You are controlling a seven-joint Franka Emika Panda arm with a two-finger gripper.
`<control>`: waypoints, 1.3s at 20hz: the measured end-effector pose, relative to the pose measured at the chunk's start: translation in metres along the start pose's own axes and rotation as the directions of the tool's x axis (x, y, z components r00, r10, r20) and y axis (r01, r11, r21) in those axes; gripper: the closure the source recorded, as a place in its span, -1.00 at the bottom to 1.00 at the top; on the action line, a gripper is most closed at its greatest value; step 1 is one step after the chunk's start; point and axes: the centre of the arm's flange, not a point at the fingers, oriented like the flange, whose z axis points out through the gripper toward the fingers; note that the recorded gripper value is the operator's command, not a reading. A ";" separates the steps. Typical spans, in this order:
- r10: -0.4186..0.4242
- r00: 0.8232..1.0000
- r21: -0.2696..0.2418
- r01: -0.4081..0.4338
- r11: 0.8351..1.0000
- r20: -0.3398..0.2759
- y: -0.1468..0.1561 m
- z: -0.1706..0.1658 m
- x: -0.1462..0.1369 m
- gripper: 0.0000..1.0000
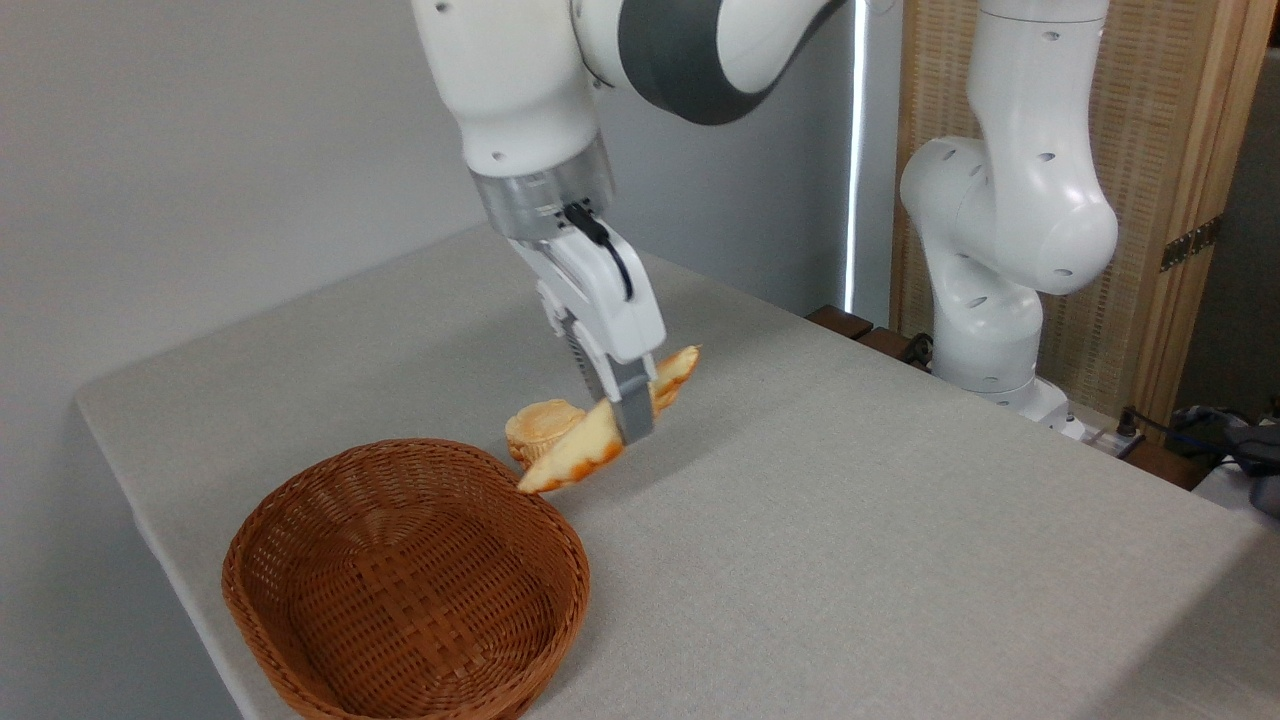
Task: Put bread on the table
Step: 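Lower the bread roll onto the table beside the basket and release it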
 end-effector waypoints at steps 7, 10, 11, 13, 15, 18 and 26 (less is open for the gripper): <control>-0.002 0.999 -0.047 0.003 0.999 0.035 0.004 0.018 -0.005 -1.00; 0.008 0.999 -0.043 -0.007 0.999 0.036 0.006 0.020 0.000 -1.00; 0.012 0.999 -0.044 -0.010 0.999 0.038 0.006 0.021 0.002 -1.00; 0.017 0.999 -0.047 -0.015 0.999 0.045 0.006 0.024 0.006 -1.00; 0.024 0.998 -0.049 -0.022 0.999 0.051 0.007 0.028 0.010 -1.00; 0.031 0.998 -0.040 -0.029 0.999 0.046 0.008 0.028 0.015 -1.00; 0.029 0.994 0.172 -0.010 0.985 -0.109 -0.004 -0.031 0.034 -1.00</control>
